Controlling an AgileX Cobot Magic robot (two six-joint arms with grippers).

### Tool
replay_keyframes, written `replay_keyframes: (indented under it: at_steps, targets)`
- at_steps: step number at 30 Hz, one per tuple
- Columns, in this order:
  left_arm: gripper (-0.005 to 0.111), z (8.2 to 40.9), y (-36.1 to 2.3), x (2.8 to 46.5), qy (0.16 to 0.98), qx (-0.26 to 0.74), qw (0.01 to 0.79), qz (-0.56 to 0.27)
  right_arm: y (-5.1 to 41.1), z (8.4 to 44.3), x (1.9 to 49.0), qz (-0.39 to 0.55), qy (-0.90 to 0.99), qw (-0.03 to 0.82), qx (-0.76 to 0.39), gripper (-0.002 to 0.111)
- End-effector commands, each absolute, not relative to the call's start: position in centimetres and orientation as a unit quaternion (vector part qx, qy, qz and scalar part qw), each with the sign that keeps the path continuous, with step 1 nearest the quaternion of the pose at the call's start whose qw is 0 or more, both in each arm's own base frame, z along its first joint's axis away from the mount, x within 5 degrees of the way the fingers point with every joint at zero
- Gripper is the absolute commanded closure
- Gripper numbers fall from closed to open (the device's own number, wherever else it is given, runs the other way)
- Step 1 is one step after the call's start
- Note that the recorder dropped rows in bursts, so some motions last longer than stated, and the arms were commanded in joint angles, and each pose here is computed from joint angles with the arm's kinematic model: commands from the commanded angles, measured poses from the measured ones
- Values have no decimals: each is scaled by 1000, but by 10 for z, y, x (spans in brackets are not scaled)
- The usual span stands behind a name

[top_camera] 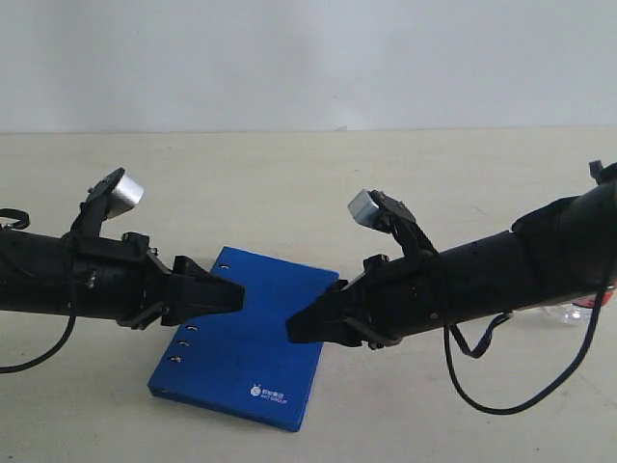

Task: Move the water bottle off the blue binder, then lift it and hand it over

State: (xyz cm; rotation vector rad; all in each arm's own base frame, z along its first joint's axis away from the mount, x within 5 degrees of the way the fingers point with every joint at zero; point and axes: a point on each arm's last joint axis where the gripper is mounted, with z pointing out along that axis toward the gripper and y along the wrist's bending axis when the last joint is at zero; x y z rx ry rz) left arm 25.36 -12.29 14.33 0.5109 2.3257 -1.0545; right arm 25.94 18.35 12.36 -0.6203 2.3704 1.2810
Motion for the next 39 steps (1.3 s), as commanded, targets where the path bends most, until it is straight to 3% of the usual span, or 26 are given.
replay_keyframes:
  at_steps: [1, 4, 8, 10, 11, 13, 17, 34, 39]
  targets:
    - [51, 148, -125, 254, 854, 195, 272, -398, 189, 134, 264, 489, 821, 192, -225, 81]
    - [51, 148, -125, 254, 855, 195, 272, -396, 194, 139, 270, 513, 809, 186, -217, 81]
    - [51, 136, -111, 261, 895, 174, 276, -303, 189, 132, 279, 468, 853, 176, -151, 81]
    - [51, 134, -107, 263, 903, 150, 272, -297, 184, 125, 285, 428, 882, 170, -95, 75]
    - [51, 131, -107, 263, 904, 150, 267, -300, 183, 123, 285, 426, 886, 163, -78, 63]
    - [51, 117, -107, 263, 912, 143, 245, -298, 188, 121, 281, 465, 870, 138, -87, 57]
    - [51, 89, -112, 262, 918, 129, 192, -324, 191, 105, 277, 482, 866, 102, -82, 57]
    - [51, 95, -131, 261, 853, 184, 194, -447, 192, 87, 274, 490, 863, 79, -90, 57]
    - [51, 92, -129, 262, 861, 182, 192, -435, 195, 103, 272, 528, 831, 103, -143, 73]
